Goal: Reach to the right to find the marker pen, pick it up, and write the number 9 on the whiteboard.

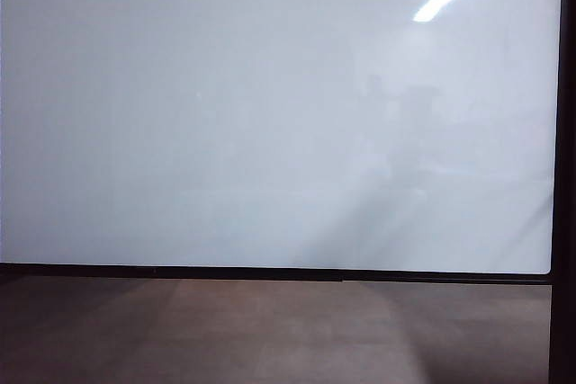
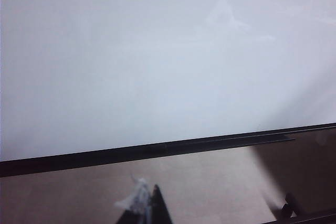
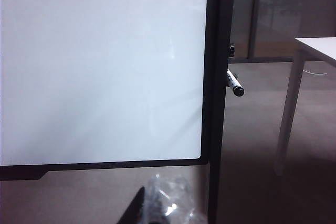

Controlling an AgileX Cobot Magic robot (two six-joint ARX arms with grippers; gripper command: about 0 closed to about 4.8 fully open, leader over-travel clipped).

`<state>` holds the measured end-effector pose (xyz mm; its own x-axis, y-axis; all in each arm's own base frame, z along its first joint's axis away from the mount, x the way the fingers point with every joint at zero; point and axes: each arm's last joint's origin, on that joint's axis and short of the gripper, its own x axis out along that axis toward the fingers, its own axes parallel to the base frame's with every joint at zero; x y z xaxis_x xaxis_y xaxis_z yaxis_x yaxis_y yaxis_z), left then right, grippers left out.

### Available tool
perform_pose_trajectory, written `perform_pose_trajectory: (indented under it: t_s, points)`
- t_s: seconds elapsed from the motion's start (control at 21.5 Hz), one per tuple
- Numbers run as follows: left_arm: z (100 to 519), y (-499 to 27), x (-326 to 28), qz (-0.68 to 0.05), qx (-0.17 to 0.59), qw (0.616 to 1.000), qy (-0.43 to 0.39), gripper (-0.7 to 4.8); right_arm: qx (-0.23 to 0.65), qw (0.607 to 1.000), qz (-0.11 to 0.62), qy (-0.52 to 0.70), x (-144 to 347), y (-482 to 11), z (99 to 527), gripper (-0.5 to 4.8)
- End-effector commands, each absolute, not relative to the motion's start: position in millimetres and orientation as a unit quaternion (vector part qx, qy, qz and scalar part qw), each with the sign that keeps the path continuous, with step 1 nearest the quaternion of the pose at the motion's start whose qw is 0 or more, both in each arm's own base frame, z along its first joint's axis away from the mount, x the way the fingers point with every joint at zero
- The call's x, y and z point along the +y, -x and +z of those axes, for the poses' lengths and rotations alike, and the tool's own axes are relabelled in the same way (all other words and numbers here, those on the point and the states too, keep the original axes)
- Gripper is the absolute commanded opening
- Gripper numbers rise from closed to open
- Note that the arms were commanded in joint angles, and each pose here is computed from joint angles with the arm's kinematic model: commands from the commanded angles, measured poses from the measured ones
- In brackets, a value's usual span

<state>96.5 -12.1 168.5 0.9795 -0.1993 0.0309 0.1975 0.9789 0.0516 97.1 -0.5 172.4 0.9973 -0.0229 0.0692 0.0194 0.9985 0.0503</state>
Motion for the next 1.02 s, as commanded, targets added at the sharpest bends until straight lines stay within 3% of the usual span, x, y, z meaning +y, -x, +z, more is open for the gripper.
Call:
perform_pose_trajectory:
  t_s: [0.05, 0.37, 0.7, 1.02]
  points:
    - [169.9, -96.5, -12.0, -0.100, -0.024, 0.994, -0.023, -0.05, -0.045, 0.999, -0.009, -0.026, -0.4, -97.0, 174.0, -0.06]
    - [169.9, -95.5, -18.7, -0.124, -0.024, 0.992, -0.021, -0.05, -0.045, 0.999, -0.009, -0.026, -0.4, -97.0, 174.0, -0.06]
    - [169.9, -76.5, -60.0, -0.363, -0.029, 0.931, -0.016, -0.05, -0.046, 0.997, -0.006, -0.064, -0.2, -97.0, 174.1, -0.05]
    - [169.8, -74.8, -61.8, -0.396, -0.030, 0.918, -0.016, -0.05, -0.063, 0.992, -0.003, -0.109, -0.3, -96.3, 178.8, -0.06]
